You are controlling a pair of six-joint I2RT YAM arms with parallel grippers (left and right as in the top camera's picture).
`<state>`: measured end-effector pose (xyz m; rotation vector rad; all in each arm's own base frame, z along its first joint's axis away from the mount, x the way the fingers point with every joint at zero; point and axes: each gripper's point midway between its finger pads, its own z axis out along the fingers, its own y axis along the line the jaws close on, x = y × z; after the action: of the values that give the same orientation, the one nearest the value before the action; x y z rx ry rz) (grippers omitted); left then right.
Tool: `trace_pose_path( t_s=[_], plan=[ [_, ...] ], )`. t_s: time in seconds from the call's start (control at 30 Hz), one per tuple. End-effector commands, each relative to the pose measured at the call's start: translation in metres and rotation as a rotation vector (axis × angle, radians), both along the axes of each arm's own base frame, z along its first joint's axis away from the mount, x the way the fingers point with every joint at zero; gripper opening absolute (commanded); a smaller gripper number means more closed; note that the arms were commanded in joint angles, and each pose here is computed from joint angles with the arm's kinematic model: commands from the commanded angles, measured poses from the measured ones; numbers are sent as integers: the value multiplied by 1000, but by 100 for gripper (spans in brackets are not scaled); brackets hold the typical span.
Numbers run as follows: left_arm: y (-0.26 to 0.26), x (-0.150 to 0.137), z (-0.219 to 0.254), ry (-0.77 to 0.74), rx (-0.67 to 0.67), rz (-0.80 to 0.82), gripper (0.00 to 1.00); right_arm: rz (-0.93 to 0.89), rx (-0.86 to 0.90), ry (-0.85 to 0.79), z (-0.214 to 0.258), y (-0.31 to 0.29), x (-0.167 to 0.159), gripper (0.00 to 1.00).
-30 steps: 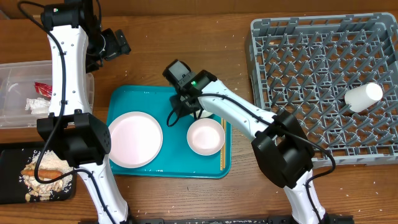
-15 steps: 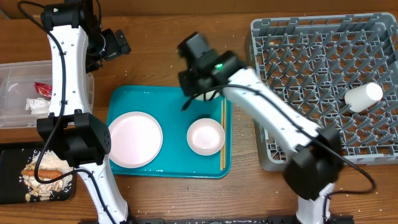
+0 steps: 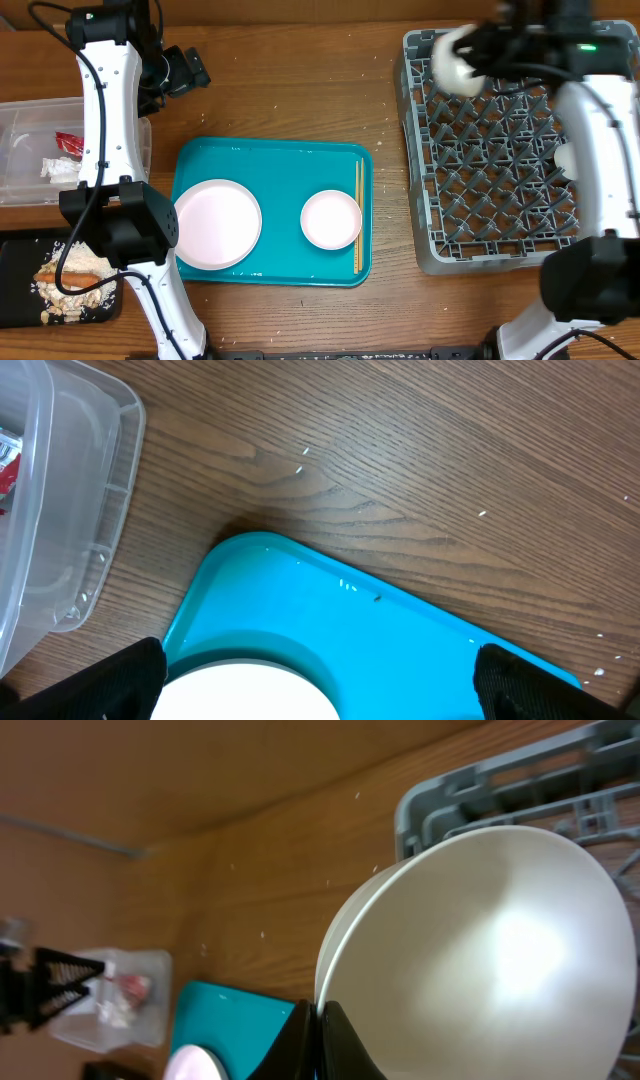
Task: Sort waste into correct bins and load items into the dishwasher
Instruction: 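Carry the white bowl into the dish rack and release it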
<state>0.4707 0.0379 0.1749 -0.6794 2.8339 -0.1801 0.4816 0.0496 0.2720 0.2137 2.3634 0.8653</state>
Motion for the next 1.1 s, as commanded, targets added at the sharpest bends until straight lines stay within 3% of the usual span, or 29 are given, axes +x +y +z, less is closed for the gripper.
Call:
trace_pose_path(
  t_s=[0.0,0.33,0.77,1.07],
  plan=[
    [-3,0,0,1,-8,1,100,120,216,-67,14,-12,-12,4],
    [-3,0,0,1,-8,1,100,143,402,-134,-20,-41,-15,4],
    [-3,0,0,1,-8,1,100,55,411,-18,-85,-52,3,4],
    [-3,0,0,1,-8,1,100,-11,393,-8,-92,-76,4,4]
  ],
)
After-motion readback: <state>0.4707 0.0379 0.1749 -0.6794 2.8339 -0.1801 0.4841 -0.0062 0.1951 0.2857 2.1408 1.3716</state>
